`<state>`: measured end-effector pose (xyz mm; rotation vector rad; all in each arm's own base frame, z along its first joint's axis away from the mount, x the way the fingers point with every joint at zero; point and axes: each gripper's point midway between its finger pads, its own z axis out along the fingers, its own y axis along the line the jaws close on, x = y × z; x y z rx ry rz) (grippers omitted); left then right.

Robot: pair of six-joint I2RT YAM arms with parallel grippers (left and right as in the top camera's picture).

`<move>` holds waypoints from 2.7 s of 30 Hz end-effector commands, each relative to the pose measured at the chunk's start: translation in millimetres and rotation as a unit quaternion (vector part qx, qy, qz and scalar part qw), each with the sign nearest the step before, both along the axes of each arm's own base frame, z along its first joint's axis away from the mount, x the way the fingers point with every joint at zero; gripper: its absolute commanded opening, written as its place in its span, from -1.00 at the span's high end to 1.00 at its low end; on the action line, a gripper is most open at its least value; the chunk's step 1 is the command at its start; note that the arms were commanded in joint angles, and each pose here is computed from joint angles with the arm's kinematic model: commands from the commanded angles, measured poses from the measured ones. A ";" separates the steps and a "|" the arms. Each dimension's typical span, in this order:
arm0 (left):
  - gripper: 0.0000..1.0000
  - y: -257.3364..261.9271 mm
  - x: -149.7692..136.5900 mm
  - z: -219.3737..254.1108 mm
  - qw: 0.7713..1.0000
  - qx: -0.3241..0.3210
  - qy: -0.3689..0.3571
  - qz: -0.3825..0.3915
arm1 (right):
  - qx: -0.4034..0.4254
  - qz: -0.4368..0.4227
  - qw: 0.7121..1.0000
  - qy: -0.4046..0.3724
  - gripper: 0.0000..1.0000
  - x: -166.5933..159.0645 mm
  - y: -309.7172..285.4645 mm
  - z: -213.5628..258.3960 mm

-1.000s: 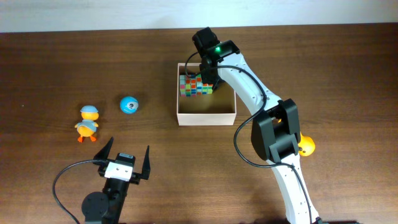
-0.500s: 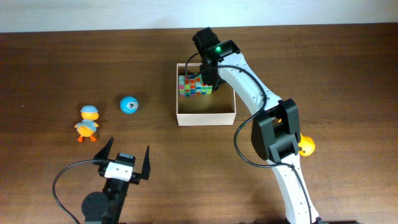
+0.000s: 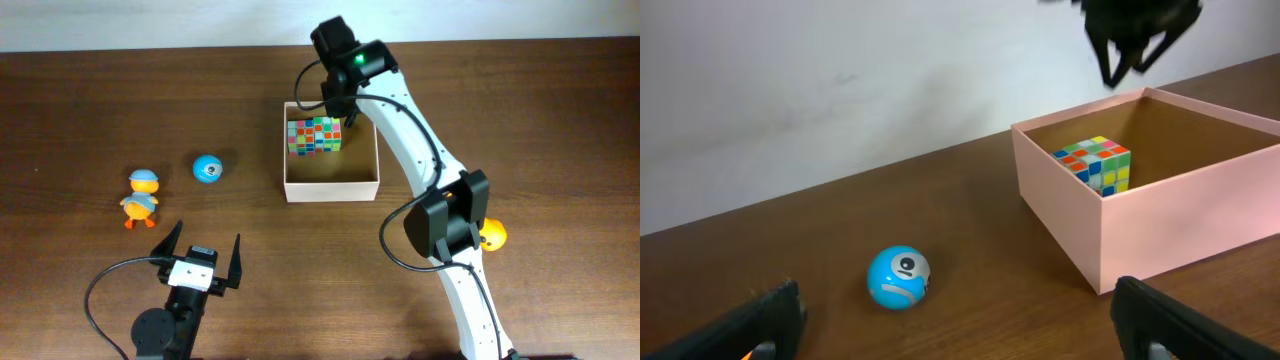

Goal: Pack container
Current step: 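Raise the right gripper and move it over the yellow toy, then lower the right gripper and close it on the yellow toy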

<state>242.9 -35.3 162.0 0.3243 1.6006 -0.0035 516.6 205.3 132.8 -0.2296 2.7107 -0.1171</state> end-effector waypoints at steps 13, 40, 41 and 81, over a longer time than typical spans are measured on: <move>-0.99 1.9 0.1 -1.0 1.000 0.006 -0.003 0.004 | 0.047 -0.154 0.983 -0.092 -0.23 -27.3 -89.8 140.5; -0.99 1.9 0.1 -1.0 1.000 0.006 -0.003 0.004 | 0.066 -0.171 0.973 -0.141 -0.77 -91.7 -181.7 239.0; -0.99 1.9 0.1 -1.0 1.000 0.006 -0.003 0.004 | 0.062 -0.172 0.975 -0.129 -0.77 -97.5 -182.4 235.2; -0.99 1.9 0.1 -1.0 1.000 0.006 -0.003 0.004 | 0.081 -0.268 0.931 0.236 -0.54 -202.5 -212.4 -83.6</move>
